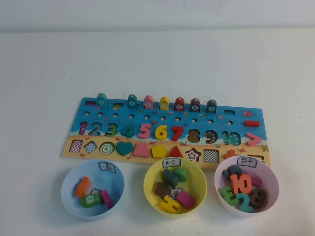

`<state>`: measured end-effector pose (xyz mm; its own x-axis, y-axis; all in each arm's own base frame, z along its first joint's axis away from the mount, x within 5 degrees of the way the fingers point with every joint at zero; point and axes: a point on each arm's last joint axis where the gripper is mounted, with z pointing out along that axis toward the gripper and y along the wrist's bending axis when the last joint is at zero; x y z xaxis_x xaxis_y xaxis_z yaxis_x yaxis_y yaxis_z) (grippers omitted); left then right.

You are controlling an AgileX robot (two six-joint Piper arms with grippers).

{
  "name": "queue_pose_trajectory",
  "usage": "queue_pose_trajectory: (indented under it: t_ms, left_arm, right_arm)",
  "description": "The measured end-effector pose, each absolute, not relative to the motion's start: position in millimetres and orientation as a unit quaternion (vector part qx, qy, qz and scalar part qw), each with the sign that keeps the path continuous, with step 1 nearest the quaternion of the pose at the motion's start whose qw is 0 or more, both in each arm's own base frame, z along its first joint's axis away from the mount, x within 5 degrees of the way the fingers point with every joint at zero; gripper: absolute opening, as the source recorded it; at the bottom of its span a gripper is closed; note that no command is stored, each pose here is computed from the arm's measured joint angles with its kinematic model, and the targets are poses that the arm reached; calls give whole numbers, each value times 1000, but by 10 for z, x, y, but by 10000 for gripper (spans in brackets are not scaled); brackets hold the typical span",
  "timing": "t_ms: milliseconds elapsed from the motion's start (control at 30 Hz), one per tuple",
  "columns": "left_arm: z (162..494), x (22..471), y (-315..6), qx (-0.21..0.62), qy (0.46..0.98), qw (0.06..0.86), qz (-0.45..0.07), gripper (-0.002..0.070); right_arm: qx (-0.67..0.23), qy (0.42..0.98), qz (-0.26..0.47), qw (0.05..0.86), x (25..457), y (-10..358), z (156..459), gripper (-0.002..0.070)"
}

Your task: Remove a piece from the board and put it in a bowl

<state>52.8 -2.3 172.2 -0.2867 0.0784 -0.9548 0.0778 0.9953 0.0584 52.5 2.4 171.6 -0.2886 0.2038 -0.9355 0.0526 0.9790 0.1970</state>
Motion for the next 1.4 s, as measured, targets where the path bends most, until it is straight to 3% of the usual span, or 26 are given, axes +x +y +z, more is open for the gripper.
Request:
queue_pose_trajectory:
  t_ms: [167,333,467,733,967,1100,1400]
  left_arm:
    - [1722,528,-23,49,802,595,0,-3]
    - [1722,528,-23,49,802,595,0,-3]
    - [1722,528,-23,49,802,595,0,-3]
    - [1722,528,-23,49,802,595,0,-3]
    - [1722,528,-23,49,802,595,0,-3]
    - [1722,528,-23,49,802,595,0,-3]
    - [1722,528,-23,49,802,595,0,-3]
  right_arm:
    - [148,782,173,580,527,108,1740,-17]
    - [263,714,357,541,530,223,1839,-17]
    - [292,689,402,528,530,240,1874,-17]
    - [269,696,392,537,528,251,1879,-17]
    - [200,743,377,515,485,340,1928,-17]
    - [144,793,340,485,520,377,2264,-17]
    - [-56,899,166,403,1014,294,3489,-17]
